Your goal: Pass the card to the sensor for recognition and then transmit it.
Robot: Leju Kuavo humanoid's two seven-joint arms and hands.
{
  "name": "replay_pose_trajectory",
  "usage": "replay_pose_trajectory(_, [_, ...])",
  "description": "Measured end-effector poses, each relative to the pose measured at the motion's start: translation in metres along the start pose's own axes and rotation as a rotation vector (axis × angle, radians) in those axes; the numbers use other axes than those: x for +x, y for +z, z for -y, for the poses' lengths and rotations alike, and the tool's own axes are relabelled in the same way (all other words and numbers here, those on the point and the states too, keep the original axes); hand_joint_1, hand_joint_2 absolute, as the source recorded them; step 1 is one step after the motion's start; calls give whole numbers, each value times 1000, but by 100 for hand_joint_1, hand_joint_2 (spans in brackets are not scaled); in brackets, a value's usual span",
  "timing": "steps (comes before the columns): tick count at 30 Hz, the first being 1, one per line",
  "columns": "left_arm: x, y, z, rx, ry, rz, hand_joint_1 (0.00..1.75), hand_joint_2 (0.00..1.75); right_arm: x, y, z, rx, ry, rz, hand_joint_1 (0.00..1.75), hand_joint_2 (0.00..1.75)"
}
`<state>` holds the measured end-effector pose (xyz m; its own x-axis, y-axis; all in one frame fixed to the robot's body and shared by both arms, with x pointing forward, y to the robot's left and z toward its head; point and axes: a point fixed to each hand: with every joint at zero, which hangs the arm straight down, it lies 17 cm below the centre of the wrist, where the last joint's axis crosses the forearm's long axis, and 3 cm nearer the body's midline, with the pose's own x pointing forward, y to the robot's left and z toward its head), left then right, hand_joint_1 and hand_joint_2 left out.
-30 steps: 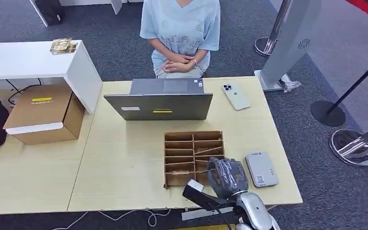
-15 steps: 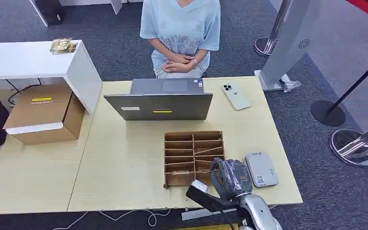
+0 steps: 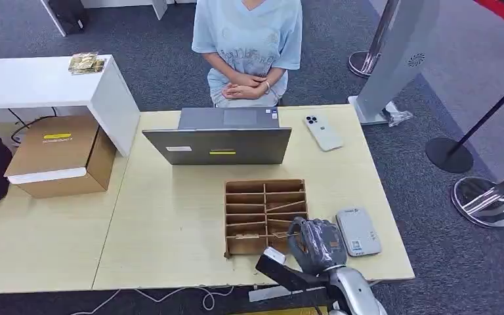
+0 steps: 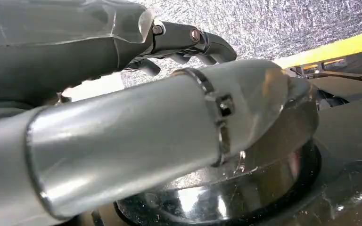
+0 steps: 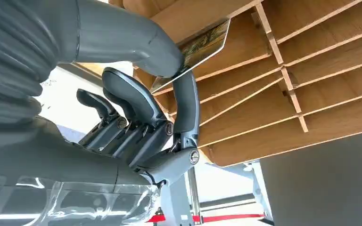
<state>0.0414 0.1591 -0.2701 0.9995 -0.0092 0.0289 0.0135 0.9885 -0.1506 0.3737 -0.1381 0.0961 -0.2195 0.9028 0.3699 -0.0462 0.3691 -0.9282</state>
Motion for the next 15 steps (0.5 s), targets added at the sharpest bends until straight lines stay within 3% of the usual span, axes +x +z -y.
replay_pose_trajectory(15, [0, 0, 0, 0, -2, -2, 0, 0, 1, 3, 5, -10, -20, 1, 175, 175])
